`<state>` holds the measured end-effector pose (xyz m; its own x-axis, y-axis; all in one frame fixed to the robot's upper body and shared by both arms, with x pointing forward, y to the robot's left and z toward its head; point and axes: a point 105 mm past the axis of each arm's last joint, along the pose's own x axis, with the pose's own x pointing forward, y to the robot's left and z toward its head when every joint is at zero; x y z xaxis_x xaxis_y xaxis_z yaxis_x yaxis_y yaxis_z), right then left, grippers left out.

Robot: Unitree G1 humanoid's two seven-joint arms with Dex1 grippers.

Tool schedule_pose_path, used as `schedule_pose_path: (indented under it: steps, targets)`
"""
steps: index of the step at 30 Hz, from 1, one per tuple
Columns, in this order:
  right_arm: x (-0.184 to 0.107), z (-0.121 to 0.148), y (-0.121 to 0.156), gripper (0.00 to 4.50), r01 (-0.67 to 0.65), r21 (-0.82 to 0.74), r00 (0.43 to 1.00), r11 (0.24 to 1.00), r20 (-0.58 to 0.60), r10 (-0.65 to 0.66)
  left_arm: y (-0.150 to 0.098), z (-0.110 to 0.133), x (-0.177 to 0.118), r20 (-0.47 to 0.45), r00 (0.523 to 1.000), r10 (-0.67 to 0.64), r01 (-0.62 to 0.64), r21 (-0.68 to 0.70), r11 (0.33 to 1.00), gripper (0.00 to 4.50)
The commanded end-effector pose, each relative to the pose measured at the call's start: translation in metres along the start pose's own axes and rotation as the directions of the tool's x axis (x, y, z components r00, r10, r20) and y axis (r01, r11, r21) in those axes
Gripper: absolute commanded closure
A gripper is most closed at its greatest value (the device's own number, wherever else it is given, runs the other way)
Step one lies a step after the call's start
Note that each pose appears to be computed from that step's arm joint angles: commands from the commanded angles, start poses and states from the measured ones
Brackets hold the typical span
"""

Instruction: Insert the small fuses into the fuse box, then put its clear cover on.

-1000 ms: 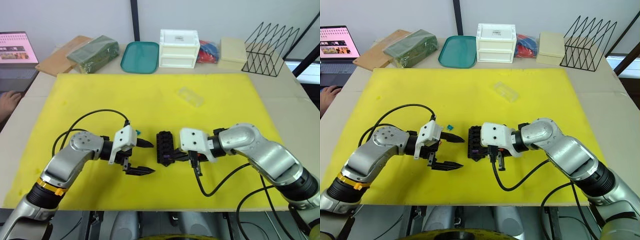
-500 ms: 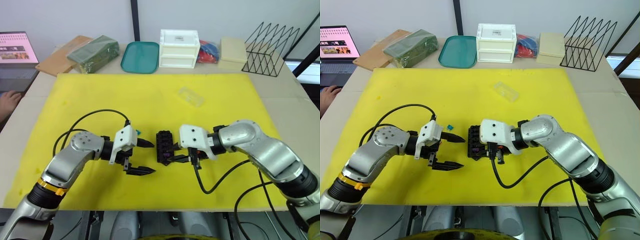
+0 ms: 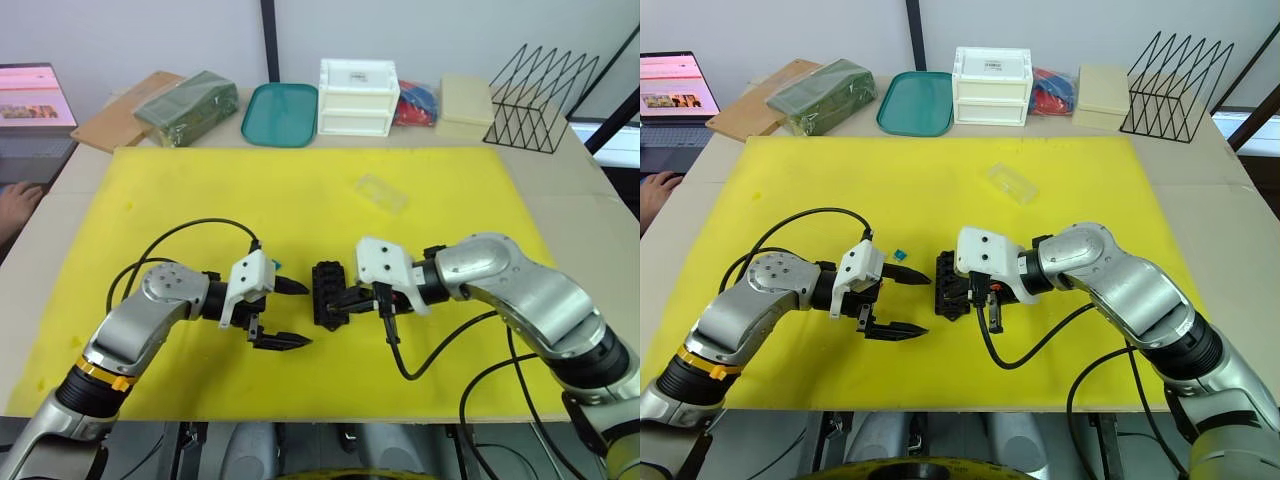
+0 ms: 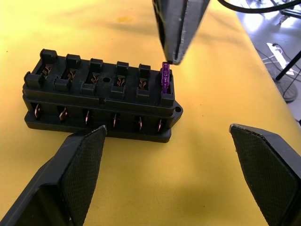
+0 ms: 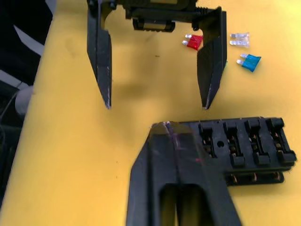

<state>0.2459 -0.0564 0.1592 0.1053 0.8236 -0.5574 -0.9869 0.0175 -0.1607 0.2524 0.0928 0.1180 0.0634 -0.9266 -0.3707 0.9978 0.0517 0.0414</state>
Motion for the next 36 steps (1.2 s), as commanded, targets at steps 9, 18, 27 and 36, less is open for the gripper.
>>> schedule_pose_path:
  steps: [9,18,27,36]
  targets:
    - [0.001,-0.005,-0.004,4.48,0.022,0.015,1.000,1.000,0.022,-0.022,0.002,0.007,-0.002,0.008,1.000,0.011,-0.011,0.036,0.999,0.00]
    - [0.003,-0.011,-0.002,4.48,0.008,0.026,1.000,1.000,0.010,-0.008,0.001,0.007,-0.001,0.010,1.000,0.013,-0.014,0.035,0.999,0.00]
    - [0.006,-0.020,0.001,4.48,-0.003,0.014,1.000,1.000,-0.021,0.003,0.001,0.007,-0.001,0.014,1.000,0.017,-0.018,0.033,0.999,0.00]
    - [0.008,-0.030,-0.001,4.48,0.007,-0.017,0.998,1.000,-0.066,-0.008,0.001,0.008,-0.002,0.014,1.000,0.018,-0.019,0.033,0.999,0.00]
